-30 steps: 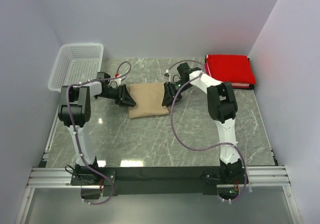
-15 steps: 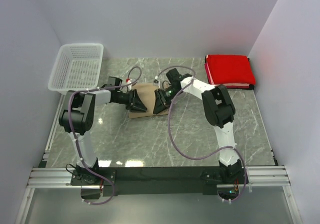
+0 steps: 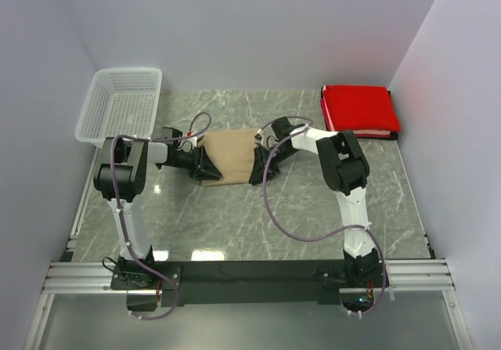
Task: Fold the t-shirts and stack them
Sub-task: Fold the tshirt
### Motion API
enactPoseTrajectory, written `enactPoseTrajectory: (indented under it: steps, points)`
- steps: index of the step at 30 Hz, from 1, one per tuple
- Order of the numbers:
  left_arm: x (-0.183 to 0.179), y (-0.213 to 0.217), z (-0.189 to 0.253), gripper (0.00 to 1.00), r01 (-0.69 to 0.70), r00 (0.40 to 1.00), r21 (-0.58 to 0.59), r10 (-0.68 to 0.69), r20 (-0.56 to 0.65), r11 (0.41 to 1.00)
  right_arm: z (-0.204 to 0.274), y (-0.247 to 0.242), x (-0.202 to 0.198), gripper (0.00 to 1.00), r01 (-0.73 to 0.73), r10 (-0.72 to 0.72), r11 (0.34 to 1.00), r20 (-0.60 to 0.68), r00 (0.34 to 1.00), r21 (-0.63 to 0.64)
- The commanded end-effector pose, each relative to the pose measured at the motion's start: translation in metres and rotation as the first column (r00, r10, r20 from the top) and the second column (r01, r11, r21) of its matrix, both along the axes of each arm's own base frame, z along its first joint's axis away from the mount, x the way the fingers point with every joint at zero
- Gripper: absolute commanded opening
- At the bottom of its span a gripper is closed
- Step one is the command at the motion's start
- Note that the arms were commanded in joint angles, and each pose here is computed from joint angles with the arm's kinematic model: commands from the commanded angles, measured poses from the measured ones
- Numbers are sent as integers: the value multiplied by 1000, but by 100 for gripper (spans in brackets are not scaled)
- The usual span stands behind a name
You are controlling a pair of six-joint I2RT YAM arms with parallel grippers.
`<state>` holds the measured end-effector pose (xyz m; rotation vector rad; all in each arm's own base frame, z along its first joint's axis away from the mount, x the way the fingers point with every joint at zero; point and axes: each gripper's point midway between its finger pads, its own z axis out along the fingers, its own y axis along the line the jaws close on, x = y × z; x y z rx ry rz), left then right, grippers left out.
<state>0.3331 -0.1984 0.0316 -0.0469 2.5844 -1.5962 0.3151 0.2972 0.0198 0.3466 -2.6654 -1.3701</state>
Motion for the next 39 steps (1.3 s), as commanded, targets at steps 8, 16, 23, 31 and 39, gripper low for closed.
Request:
enactPoseTrajectory:
  steps: [8, 16, 23, 31, 39]
  points:
    - [27, -3, 89, 38, 113, 938, -46, -92, 336, 993, 107, -6, 43, 33, -107, 59, 988, 377, 925, 109]
    - [118, -6, 78, 38, -67, 939, -56, 82, 333, 996, 94, 27, 125, 44, -2, -56, 991, 431, 900, 133]
    - [159, 29, 21, 39, -191, 948, 10, 182, 260, 981, 16, 15, 174, 47, 210, -174, 977, 403, 898, -45]
    - [158, 38, 45, 42, -103, 933, 27, 87, 349, 994, 62, 13, 174, 54, 202, -186, 979, 447, 875, 12]
    - [94, 29, 113, 48, -3, 692, 306, -219, 688, 952, 140, -33, 139, 73, 313, -234, 949, 563, 793, -47]
